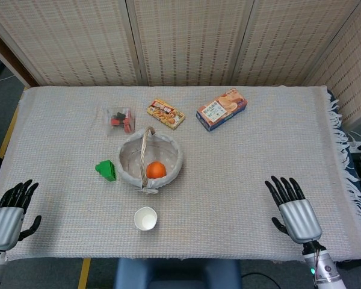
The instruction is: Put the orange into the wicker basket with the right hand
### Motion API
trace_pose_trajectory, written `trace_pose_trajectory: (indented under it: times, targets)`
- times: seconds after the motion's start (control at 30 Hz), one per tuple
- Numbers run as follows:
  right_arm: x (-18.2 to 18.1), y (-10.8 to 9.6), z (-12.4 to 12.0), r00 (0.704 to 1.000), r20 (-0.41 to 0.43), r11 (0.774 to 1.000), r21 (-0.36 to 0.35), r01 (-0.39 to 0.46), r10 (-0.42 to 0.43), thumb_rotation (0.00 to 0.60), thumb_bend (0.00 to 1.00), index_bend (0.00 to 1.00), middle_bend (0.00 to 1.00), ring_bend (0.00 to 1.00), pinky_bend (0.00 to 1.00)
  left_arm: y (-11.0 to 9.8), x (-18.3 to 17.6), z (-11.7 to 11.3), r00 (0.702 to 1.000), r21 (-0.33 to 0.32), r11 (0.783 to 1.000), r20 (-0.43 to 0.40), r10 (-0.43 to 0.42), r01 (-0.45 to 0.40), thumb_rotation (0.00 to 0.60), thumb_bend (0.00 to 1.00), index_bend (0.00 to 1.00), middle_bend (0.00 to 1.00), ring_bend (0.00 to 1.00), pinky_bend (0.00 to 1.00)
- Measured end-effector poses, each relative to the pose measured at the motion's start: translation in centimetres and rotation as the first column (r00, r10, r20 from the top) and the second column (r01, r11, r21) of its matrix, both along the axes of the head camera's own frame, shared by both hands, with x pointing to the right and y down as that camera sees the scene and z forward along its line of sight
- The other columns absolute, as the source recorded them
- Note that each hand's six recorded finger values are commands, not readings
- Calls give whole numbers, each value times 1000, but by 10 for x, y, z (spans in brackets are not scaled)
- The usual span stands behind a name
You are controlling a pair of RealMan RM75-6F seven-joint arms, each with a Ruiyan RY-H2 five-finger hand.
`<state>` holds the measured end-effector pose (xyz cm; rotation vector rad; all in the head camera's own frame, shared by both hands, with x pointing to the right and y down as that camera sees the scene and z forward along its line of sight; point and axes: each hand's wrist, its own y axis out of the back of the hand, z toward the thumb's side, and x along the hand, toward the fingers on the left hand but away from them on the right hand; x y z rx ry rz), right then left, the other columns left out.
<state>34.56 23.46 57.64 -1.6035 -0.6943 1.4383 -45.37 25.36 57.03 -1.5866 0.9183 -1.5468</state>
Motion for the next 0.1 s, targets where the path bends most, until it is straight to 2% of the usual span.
trace_pose_trajectory:
  times: [0.1]
  targets:
    - [21,8,0,999,-7,999,4,-32,33,600,140,0,0,0,53,0,1,0,1000,-2,1000,2,5,-5,600,372,0,0,0,99]
